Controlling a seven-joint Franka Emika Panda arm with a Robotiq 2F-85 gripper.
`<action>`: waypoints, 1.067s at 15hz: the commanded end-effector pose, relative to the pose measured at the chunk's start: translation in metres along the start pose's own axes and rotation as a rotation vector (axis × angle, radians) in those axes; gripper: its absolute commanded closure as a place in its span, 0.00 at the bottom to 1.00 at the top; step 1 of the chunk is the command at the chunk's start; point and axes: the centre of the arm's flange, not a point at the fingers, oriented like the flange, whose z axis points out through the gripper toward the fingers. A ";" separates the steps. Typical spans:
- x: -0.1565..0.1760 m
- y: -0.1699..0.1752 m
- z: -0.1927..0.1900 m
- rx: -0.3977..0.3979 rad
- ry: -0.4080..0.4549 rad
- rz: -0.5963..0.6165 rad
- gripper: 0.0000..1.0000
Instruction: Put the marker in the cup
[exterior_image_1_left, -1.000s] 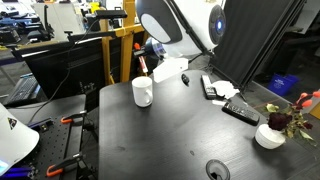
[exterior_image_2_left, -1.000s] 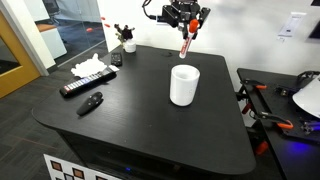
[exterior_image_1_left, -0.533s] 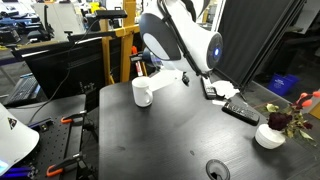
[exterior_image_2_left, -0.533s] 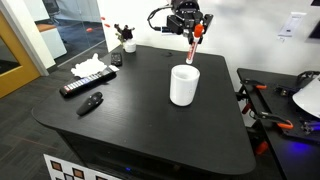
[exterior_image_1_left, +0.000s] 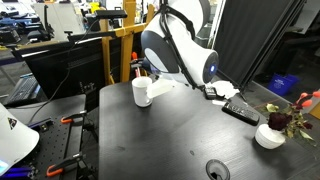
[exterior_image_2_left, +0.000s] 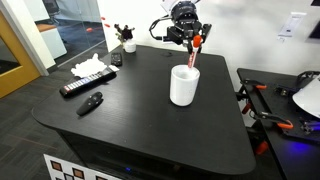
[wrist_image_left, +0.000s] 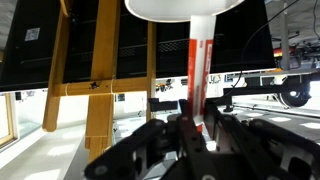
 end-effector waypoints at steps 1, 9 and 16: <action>-0.009 0.007 -0.002 -0.020 0.005 0.010 0.95; -0.036 0.007 0.008 0.000 -0.015 0.046 0.95; -0.043 0.012 0.011 0.022 -0.020 0.063 0.17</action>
